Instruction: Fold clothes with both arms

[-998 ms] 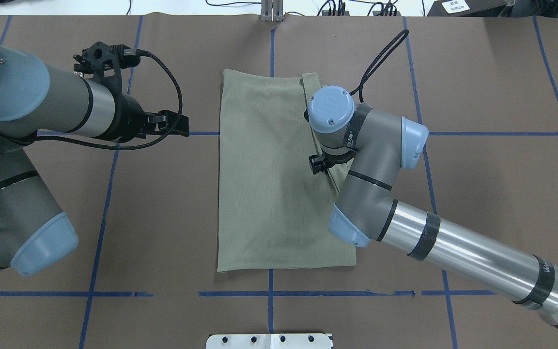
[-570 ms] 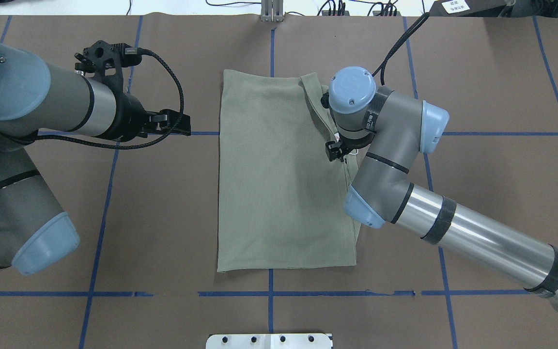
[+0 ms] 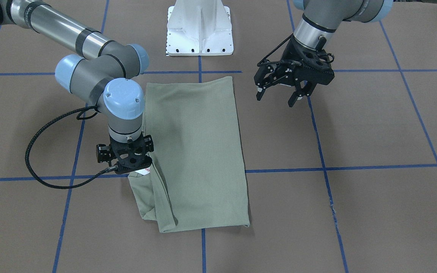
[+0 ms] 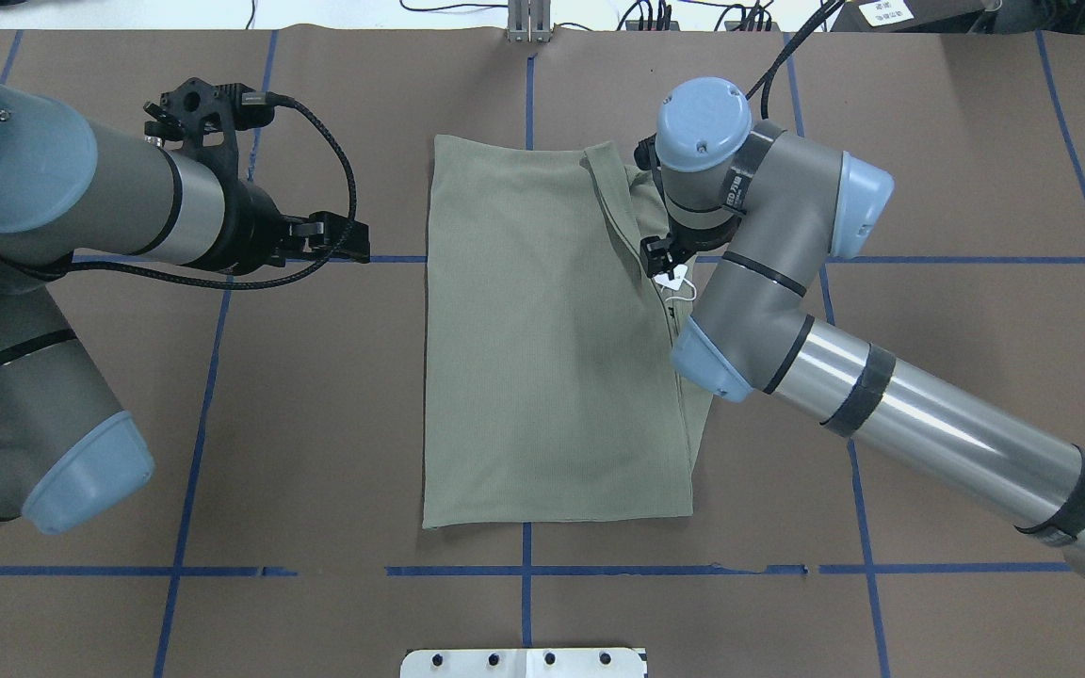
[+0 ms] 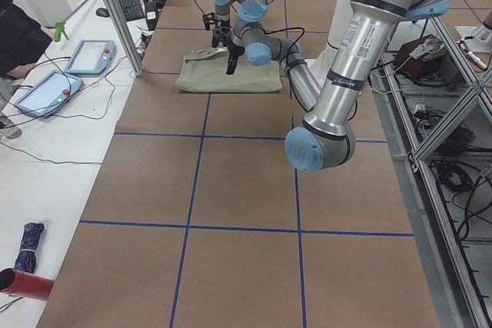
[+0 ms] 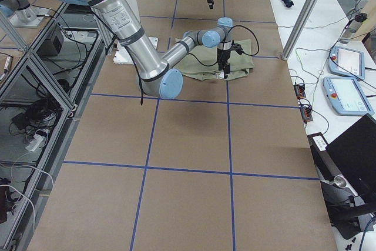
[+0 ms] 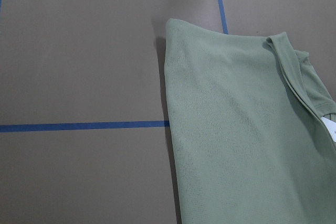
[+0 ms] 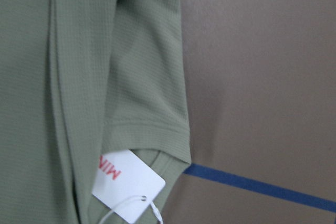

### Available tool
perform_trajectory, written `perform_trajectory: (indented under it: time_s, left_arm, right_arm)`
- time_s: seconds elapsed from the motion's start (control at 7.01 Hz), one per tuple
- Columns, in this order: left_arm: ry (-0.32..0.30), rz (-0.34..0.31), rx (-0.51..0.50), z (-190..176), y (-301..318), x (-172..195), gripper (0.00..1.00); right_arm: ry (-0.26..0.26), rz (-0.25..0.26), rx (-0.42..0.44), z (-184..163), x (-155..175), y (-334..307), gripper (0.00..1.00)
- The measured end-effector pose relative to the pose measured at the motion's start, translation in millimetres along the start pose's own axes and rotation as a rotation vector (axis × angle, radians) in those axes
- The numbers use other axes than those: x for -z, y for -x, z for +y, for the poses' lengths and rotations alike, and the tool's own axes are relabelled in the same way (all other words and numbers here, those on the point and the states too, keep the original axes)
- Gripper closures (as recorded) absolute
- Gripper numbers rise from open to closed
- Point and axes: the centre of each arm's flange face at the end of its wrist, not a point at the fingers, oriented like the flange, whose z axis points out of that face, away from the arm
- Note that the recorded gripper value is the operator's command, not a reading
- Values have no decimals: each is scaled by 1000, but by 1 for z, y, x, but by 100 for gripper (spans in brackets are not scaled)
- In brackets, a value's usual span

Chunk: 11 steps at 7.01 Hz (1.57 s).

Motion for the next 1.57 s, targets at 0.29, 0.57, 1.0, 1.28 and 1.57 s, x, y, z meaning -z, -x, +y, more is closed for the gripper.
perform_trajectory:
  time_s: [0.29, 0.57, 1.0, 1.28, 1.57]
  left_arm:
    - [-2, -4, -3, -2, 3, 0, 0]
    - [-3, -8, -2, -2, 5, 0, 0]
    - [-4, -9, -2, -3, 6, 0, 0]
    - [-6, -8, -2, -4, 5, 1, 0]
    - [-8, -7, -2, -5, 4, 1, 0]
  right_arm:
    - [-27, -18, 2, -41, 5, 30, 0]
    - [-52, -35, 9, -63, -14, 40, 0]
    - [-41, -25, 9, -67, -29, 38, 0]
    - [-34, -20, 9, -67, -34, 36, 0]
    - [-34, -17, 13, -68, -34, 32, 0]
